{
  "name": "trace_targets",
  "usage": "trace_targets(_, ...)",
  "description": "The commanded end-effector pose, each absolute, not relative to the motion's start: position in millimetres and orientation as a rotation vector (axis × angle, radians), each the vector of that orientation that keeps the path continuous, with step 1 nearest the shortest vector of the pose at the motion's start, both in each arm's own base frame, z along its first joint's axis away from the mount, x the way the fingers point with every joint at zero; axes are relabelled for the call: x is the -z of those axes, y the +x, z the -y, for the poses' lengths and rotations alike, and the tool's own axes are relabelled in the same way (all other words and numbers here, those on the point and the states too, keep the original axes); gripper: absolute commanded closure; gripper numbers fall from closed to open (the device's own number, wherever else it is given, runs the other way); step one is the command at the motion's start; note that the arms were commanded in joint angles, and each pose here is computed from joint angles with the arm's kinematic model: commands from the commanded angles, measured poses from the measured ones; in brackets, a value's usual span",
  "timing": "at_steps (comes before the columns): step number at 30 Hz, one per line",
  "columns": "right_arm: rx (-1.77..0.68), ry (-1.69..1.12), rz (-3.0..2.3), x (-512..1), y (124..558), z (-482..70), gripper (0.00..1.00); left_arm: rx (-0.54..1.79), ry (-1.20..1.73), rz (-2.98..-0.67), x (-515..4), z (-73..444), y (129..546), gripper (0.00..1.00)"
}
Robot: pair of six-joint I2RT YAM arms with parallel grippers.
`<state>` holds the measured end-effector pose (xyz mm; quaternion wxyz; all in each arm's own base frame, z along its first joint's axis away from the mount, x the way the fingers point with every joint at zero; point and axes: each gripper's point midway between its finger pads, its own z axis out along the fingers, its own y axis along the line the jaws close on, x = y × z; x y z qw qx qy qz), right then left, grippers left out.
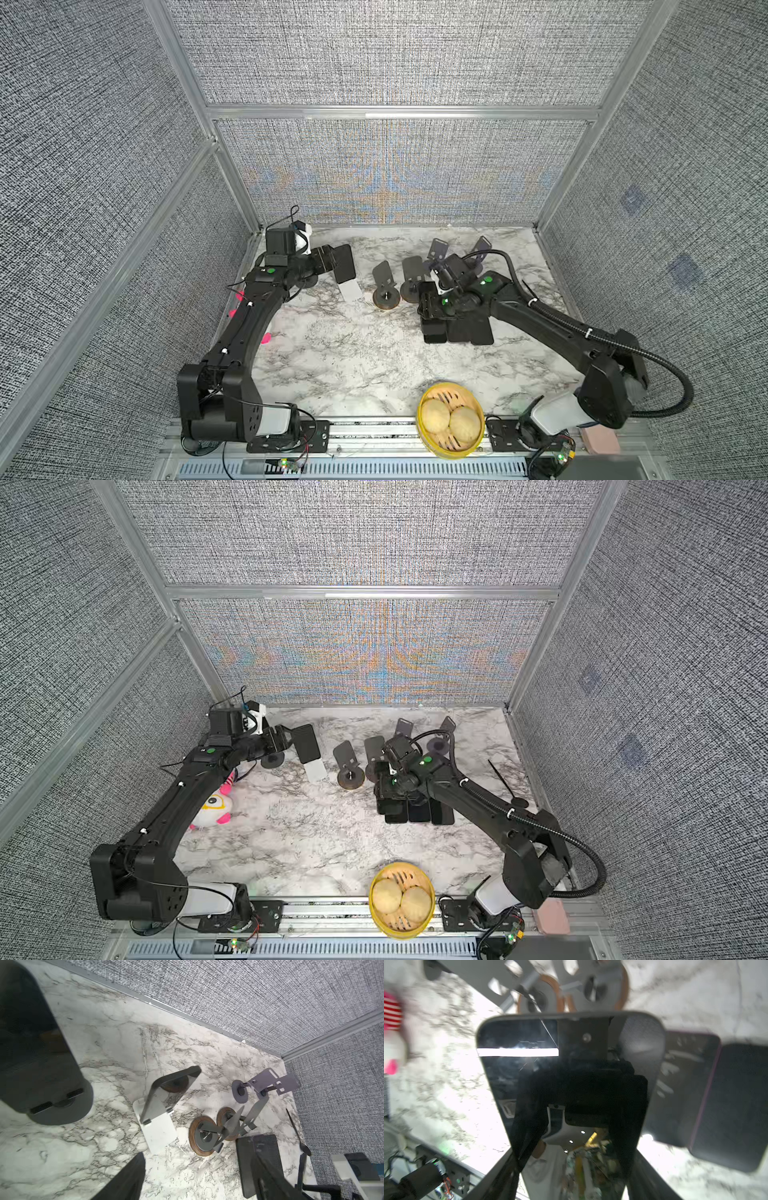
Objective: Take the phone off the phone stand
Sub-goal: 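Carry the black phone with the right gripper while the left gripper withdraws, then lower the black phone with the right gripper beside the flat phones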
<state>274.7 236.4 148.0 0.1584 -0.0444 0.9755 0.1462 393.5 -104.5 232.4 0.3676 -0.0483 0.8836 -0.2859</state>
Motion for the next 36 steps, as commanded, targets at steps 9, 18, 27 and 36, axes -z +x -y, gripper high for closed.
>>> trace_targets(9,-0.287,-0.021,-2.950,-108,263,-261,1.00,0.517,-0.177,-2.222,-242,74,390,0.19)
trace_targets(18,-0.285,0.032,-2.964,-79,272,-286,1.00,0.520,-0.174,-2.198,-248,74,389,0.19)
trace_targets(27,-0.222,0.043,-2.979,-58,279,-297,1.00,0.531,-0.183,-2.205,-246,75,389,0.19)
trace_targets(36,-0.173,0.043,-2.989,-38,285,-300,0.97,0.536,-0.188,-2.208,-245,75,390,0.19)
